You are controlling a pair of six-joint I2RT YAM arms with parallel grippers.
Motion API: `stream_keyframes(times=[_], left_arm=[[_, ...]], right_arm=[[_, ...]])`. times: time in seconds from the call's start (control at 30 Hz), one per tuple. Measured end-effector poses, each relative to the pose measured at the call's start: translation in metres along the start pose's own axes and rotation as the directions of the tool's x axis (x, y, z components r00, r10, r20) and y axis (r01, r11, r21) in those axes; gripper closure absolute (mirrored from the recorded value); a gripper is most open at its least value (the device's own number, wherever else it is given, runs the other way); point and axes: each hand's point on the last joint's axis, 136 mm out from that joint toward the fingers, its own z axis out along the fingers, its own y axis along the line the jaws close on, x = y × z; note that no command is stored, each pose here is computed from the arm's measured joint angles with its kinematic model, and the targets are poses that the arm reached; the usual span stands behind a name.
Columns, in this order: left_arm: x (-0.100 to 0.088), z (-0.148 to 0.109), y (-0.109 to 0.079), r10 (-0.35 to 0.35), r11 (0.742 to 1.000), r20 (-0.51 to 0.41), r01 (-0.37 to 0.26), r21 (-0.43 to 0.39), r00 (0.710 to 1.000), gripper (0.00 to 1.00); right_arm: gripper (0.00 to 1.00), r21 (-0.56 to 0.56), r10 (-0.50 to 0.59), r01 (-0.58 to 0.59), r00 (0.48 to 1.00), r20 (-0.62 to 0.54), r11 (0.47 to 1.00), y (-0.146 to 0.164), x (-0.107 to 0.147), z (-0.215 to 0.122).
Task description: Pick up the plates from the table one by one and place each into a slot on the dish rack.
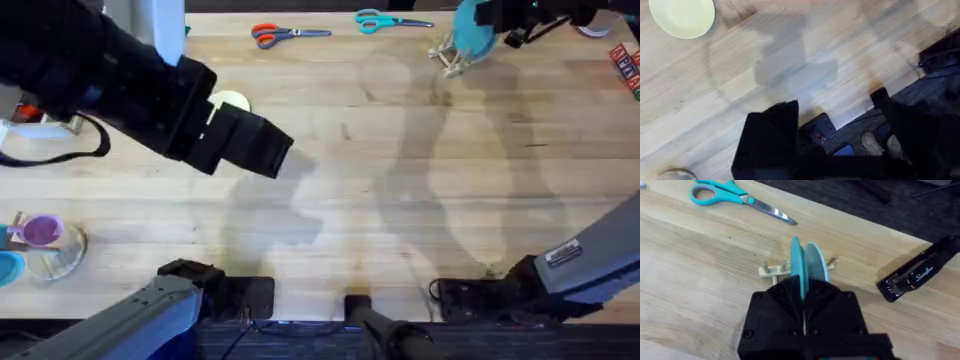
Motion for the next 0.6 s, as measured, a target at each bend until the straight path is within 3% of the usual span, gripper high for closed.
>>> stream_keyframes(times=[0.27,0.6], left_arm=[[0.0,0.0,0.0,0.0,1.0,0.0,0.0,0.0,1.0,0.007],[0.0,0.0,0.0,0.0,1.0,0.0,0.0,0.0,1.0,0.007]], right_arm=[[0.956,0.0,0.001,-0.001,1.0,0.0,1.0,0.0,0.0,0.0],[0.836,0.0,0.003,-0.003,1.0,0.001,1.0,0.0,-0.0003,0.0]])
